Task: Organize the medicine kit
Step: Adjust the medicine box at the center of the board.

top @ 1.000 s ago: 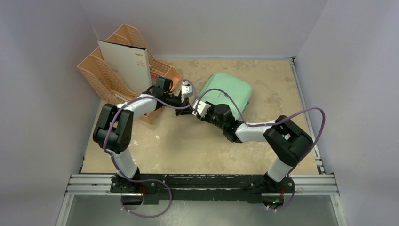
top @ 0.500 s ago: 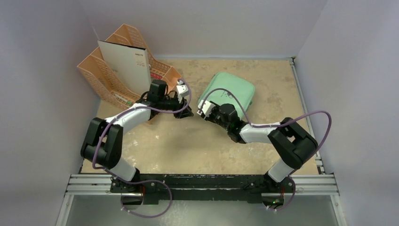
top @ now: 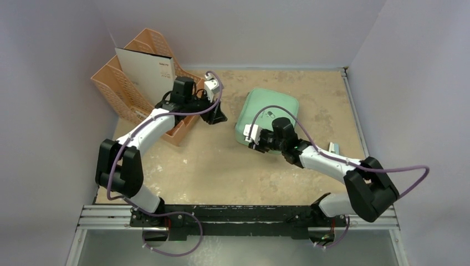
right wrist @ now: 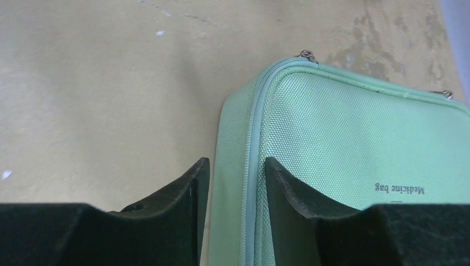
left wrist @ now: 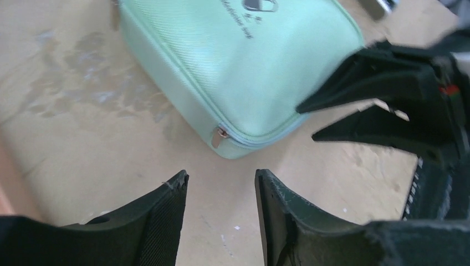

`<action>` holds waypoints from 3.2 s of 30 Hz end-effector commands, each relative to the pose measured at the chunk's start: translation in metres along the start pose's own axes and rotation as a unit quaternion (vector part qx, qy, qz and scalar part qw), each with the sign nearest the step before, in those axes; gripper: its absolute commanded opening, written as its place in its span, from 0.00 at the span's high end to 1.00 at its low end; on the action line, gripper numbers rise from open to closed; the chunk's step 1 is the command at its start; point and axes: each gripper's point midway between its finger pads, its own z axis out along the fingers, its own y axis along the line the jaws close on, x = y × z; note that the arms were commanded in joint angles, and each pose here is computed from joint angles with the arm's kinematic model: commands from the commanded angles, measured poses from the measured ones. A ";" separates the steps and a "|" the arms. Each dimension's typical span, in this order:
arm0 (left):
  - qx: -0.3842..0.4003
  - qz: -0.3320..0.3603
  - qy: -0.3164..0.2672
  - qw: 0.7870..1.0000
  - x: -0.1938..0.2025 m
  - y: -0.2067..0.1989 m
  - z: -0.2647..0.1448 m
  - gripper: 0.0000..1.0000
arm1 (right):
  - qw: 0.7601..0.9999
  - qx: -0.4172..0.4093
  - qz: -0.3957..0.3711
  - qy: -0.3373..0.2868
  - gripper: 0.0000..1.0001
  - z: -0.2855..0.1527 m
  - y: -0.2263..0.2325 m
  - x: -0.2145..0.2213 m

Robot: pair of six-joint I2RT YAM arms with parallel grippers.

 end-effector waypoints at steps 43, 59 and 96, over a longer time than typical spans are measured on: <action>0.302 0.319 -0.075 0.895 0.045 -0.009 0.084 0.47 | 0.864 0.170 0.469 -0.067 0.45 -0.091 -0.037 -0.053; 0.316 0.279 -0.043 0.906 0.053 -0.035 0.092 0.69 | 0.835 0.205 0.510 -0.026 0.45 -0.096 -0.033 -0.031; 0.031 -0.054 0.004 0.998 -0.027 0.007 0.085 0.13 | 0.548 0.411 0.728 0.027 0.34 -0.149 -0.013 0.051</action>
